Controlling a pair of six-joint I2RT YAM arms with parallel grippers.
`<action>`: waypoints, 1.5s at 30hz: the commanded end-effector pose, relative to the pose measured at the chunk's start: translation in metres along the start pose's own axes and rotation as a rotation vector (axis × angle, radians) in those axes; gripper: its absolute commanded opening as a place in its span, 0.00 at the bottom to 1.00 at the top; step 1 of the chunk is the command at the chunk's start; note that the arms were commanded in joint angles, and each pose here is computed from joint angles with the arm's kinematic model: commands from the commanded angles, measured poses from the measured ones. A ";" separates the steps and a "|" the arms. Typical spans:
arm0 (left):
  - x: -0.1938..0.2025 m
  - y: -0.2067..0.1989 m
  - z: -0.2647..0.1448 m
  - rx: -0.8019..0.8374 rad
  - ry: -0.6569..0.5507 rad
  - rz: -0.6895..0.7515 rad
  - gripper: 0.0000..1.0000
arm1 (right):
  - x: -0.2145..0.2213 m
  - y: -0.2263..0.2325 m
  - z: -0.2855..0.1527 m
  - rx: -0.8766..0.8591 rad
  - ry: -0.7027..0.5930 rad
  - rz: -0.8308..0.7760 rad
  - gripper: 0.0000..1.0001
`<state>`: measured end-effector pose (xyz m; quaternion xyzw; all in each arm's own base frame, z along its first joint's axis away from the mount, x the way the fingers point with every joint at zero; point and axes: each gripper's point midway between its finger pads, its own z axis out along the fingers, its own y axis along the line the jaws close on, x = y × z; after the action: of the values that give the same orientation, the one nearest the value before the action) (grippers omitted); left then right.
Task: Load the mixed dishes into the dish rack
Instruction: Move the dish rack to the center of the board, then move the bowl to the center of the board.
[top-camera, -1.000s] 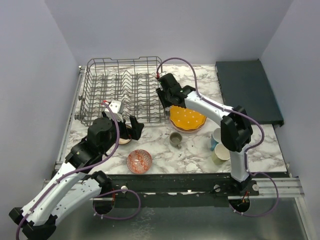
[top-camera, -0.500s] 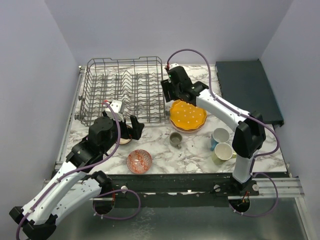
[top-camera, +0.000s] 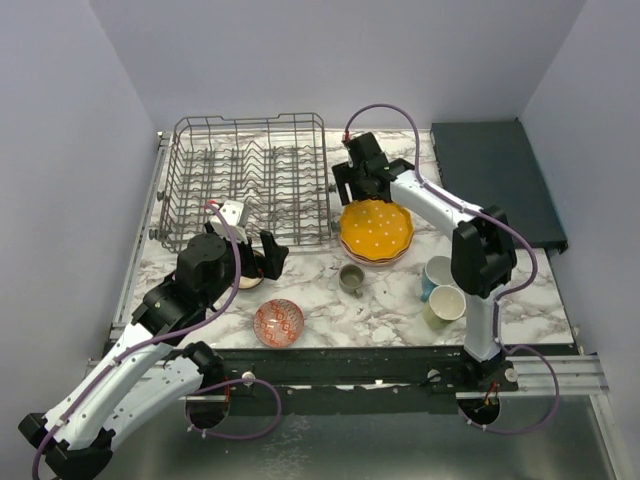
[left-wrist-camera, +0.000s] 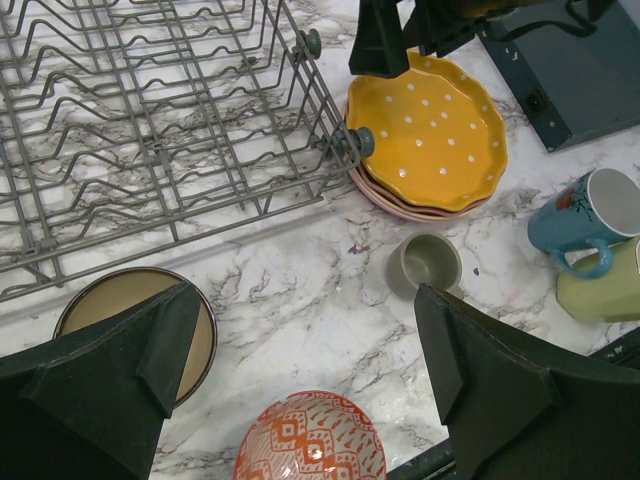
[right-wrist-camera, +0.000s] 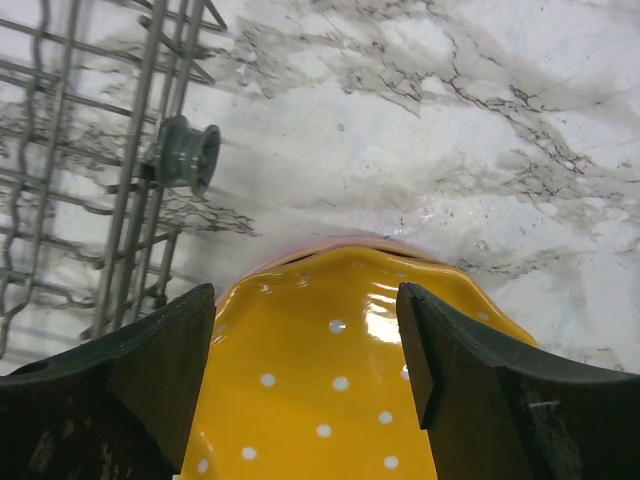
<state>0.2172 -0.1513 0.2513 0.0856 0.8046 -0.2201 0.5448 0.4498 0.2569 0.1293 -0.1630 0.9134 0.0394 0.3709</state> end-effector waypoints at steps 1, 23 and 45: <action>0.005 0.005 -0.001 -0.017 0.006 0.009 0.99 | 0.001 0.002 0.019 -0.035 0.007 -0.026 0.80; 0.005 0.005 -0.002 -0.018 0.004 0.009 0.99 | 0.031 0.009 0.065 -0.107 0.077 -0.117 0.85; 0.005 0.004 -0.001 -0.014 0.007 0.008 0.99 | 0.108 0.003 0.046 -0.162 0.307 -0.220 0.85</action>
<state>0.2165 -0.1508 0.2529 0.0851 0.8028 -0.2215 0.5470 0.4577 0.2626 0.0505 -0.2842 0.9050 0.0503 0.3126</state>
